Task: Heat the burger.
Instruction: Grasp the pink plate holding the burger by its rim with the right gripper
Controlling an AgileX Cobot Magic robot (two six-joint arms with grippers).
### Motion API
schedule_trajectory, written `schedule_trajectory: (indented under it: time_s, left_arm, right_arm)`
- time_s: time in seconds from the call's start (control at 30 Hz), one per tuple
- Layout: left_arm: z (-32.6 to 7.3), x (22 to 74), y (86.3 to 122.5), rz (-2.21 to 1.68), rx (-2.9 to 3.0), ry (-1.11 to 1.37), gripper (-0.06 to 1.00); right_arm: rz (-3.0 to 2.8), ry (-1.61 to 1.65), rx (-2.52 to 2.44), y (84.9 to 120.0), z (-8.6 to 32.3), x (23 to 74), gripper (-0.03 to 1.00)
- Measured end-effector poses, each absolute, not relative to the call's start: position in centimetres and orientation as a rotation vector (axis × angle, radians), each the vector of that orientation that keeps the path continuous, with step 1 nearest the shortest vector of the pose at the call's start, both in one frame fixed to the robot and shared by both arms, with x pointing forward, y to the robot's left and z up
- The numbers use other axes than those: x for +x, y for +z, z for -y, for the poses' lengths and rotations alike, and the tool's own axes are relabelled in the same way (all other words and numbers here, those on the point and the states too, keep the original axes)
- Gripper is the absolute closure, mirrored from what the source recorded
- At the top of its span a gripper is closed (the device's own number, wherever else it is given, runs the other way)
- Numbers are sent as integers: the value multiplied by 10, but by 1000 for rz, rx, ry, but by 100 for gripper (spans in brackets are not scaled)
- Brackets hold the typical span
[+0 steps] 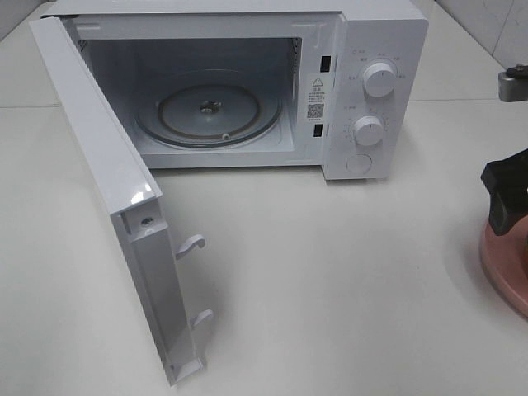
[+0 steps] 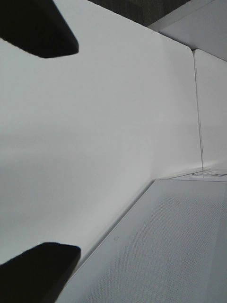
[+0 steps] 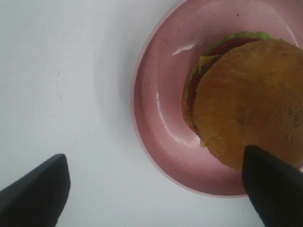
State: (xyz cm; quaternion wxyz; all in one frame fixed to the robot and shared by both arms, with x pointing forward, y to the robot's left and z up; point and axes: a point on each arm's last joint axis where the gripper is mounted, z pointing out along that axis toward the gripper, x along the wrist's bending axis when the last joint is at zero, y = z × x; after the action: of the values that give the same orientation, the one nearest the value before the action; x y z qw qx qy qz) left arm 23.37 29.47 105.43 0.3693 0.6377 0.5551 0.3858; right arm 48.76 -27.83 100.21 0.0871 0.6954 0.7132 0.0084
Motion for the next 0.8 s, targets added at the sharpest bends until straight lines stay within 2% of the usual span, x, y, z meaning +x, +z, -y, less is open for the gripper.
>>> schedule_trajectory:
  time_s: [0.2,0.8]
  left_arm:
    - [-295,234,1054,-1425,1637,990,-5]
    - [-295,234,1054,-1425,1637,990,-5]
  right_arm:
    - [-2111,76,2058,995,279,488,8]
    - [-2214,79,2141,925,269,493,13]
